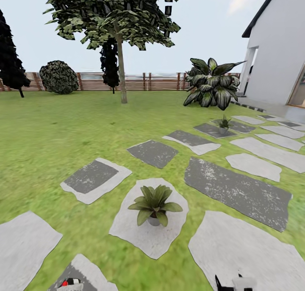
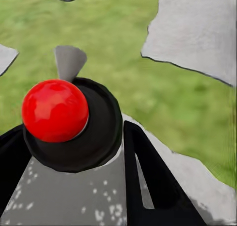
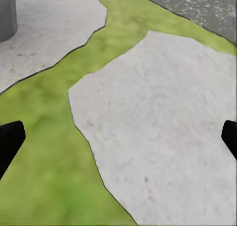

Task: Pick up the pesticide atomizer in the garden and spray insectifuge to fully cover both potted plants in the garden.

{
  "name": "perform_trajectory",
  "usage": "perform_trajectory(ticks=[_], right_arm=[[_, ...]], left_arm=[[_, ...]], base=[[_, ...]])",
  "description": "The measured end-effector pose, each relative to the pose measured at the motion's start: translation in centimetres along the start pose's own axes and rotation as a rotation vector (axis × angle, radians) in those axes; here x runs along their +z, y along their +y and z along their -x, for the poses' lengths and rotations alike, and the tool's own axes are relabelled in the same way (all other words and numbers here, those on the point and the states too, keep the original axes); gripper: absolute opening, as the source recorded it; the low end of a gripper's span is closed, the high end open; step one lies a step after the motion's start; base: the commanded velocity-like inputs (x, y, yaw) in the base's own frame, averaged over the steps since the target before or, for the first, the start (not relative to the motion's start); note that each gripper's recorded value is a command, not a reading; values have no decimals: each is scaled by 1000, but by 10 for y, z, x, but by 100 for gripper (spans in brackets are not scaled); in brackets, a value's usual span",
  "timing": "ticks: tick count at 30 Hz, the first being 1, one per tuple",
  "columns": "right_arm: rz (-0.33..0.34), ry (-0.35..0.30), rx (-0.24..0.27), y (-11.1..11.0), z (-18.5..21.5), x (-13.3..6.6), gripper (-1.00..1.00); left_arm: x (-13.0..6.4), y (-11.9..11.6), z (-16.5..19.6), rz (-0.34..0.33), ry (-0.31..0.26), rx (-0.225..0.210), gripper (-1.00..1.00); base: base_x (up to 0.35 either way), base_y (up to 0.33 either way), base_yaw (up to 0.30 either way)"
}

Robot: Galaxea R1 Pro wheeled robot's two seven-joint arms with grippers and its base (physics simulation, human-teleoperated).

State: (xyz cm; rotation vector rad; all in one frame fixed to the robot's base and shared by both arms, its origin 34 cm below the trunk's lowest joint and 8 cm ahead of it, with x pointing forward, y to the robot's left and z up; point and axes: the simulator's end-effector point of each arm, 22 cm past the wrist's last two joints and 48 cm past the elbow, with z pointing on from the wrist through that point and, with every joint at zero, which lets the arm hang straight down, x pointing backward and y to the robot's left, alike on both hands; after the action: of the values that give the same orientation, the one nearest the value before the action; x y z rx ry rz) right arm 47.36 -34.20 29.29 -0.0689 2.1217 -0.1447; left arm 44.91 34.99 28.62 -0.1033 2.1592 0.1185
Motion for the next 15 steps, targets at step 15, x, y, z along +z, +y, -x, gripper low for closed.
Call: perform_trajectory(ticks=[15], right_arm=[[490, -79, -547, 94, 86, 28, 100]], left_arm=[[15, -109, 48, -844, 274, 658, -100]], base=[[1, 0, 0]])
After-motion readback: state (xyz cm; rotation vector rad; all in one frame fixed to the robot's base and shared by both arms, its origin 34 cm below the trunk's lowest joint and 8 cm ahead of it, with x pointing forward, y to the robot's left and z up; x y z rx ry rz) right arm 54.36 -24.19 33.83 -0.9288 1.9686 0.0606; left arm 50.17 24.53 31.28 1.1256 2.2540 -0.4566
